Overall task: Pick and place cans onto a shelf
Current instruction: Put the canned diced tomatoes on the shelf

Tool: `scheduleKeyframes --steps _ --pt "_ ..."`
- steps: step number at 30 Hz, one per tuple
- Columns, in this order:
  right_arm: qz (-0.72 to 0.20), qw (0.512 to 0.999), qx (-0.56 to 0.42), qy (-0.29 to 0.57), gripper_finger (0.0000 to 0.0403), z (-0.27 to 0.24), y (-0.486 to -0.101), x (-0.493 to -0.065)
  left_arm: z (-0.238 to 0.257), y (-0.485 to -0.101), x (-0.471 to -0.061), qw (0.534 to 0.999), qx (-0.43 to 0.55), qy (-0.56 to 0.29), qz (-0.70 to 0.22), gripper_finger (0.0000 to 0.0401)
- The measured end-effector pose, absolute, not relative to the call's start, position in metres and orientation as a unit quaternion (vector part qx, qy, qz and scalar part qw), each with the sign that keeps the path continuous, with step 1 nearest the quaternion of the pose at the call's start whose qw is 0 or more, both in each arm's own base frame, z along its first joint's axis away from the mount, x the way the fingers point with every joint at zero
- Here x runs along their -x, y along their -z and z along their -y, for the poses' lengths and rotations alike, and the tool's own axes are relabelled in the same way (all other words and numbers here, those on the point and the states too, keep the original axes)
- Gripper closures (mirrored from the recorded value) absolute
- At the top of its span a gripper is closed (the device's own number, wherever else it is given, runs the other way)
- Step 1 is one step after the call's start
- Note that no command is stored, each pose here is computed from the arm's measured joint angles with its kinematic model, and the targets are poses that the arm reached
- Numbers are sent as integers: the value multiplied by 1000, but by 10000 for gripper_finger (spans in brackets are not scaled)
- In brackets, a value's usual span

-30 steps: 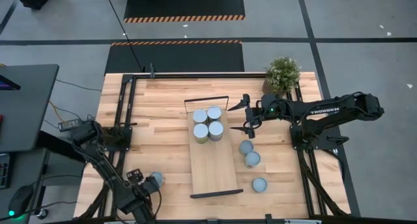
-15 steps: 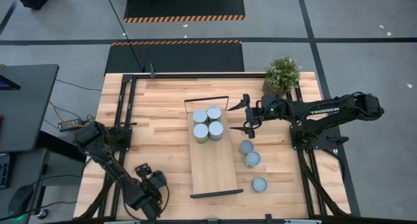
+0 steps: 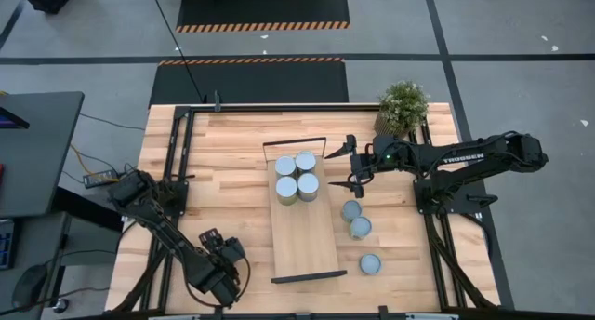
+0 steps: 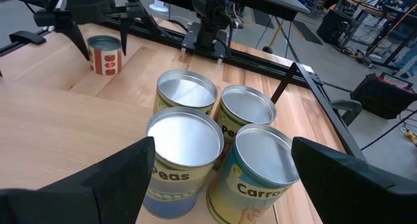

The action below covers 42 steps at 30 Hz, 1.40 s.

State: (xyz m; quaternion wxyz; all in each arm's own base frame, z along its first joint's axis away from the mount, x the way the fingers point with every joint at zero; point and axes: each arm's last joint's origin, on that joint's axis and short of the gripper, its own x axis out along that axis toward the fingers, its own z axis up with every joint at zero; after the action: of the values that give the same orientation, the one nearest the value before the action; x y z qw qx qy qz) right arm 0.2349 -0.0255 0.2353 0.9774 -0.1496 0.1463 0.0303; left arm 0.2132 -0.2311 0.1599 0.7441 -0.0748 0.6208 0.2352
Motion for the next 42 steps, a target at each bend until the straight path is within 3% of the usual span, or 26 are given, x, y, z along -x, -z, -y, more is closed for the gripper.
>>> scheduleKeyframes --steps 12,19,23,31,42 --pt "-173 973 152 -15 35 26 -234 -229 182 -201 -243 760 115 -225 -598 87" --pt "-180 974 134 -2 35 25 -242 -216 150 -204 -283 786 140 -156 -582 88" --pt "-194 972 132 -4 35 25 -238 -216 136 -213 -294 775 164 -142 -594 88" --pt "-194 972 134 -5 35 25 -238 -217 133 -258 -319 830 150 -140 -518 88" --pt "-188 973 133 -7 35 25 -239 -218 125 -231 -354 839 164 -165 -492 88"
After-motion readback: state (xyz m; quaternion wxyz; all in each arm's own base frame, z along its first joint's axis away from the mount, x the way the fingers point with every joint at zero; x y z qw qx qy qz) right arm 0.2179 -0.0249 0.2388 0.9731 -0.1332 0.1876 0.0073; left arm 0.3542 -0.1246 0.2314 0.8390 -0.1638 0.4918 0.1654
